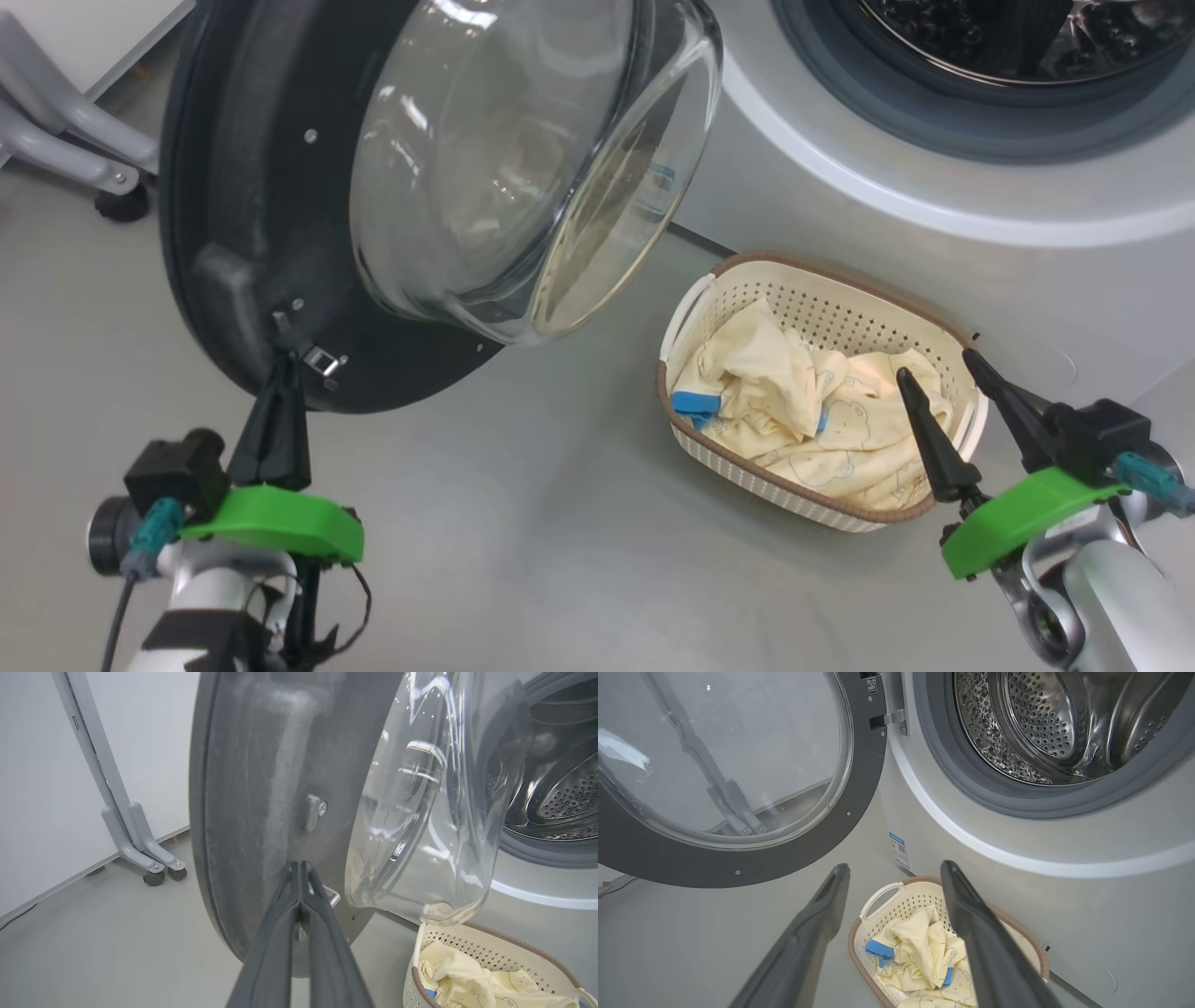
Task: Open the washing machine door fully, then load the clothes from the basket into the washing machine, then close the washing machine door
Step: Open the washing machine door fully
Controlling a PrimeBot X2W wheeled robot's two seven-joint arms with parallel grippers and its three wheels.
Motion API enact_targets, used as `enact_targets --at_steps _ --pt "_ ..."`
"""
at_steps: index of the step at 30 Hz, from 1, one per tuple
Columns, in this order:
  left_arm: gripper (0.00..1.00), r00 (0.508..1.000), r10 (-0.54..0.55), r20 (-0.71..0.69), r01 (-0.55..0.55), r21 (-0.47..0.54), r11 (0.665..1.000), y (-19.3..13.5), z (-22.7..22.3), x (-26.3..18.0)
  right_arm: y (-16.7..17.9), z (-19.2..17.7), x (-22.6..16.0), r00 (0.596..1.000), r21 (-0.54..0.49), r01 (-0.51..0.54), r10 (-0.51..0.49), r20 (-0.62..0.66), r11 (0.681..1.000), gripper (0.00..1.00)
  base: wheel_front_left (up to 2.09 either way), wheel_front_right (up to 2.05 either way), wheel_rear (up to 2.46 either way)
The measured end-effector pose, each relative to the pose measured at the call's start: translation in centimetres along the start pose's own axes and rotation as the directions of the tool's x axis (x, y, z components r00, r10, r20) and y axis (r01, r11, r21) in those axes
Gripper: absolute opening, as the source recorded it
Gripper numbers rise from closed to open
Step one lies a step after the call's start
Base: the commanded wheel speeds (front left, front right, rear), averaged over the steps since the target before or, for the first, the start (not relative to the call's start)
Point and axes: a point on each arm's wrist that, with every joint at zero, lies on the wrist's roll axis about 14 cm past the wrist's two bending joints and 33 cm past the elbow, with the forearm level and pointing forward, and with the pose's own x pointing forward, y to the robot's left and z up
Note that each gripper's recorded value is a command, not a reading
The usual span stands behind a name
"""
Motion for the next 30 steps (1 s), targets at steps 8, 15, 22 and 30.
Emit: enact_targets --at_steps 8,15,22,30 --pt "0.00 1.000 0.005 0.024 -0.005 0.016 1.000 0.7 0.9 2.4 -1.0 -0.6 0.1 1.000 -0.002 0.004 -0.004 -0.014 1.000 1.00 0.00 0.00 0.00" --pt "0.00 0.997 0.079 0.019 -0.079 0.006 0.997 2.9 0.7 4.7 -3.1 -1.6 -0.1 0.999 -0.008 0.036 -0.036 -0.038 0.999 1.00 0.00 0.00 0.00" --pt "0.00 0.983 0.184 0.019 -0.184 -0.002 0.983 6.1 0.7 7.1 -5.4 -2.8 -0.1 0.995 -0.008 0.063 -0.063 -0.074 0.998 1.00 0.00 0.00 0.00" --pt "0.00 0.962 0.274 0.011 -0.274 -0.021 0.962 8.5 0.4 8.4 -6.4 -3.4 0.2 0.993 -0.006 0.069 -0.069 -0.095 0.998 1.00 0.00 0.00 0.00"
